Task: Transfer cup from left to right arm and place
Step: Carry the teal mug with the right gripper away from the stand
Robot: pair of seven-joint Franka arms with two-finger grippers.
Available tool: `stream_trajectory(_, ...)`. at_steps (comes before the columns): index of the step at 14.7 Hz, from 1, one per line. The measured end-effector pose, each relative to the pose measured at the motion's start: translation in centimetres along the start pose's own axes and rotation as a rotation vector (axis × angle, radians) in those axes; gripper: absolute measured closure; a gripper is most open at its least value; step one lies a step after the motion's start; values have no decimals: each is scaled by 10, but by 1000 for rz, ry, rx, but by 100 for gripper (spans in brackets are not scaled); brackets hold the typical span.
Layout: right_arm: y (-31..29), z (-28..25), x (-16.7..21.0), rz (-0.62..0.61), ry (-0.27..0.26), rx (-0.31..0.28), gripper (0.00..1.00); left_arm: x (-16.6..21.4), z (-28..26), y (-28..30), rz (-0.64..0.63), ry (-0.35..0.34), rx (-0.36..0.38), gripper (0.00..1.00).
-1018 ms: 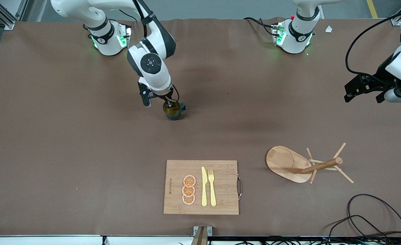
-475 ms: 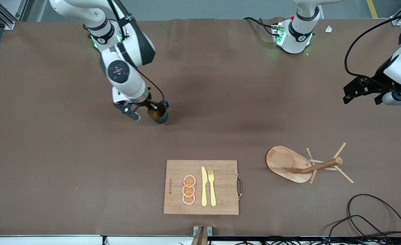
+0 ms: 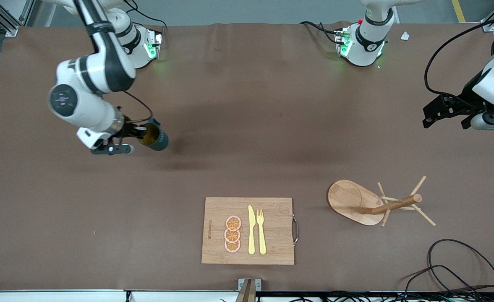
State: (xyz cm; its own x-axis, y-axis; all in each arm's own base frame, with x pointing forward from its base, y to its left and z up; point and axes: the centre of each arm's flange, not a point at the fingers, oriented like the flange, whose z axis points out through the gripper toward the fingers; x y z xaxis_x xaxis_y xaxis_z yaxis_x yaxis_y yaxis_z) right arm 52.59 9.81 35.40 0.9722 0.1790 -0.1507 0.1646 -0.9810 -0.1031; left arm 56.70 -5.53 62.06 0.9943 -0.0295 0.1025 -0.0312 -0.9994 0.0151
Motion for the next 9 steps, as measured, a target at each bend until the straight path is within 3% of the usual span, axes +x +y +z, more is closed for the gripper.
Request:
stream_trajectory(4, 85, -8, -6, -402, 0, -59, 96, 0, 0, 0, 0, 0, 0, 0)
stream_trajectory(9, 138, -6, -11, -756, 5, -98, 96, 0, 0, 0, 0, 0, 0, 0)
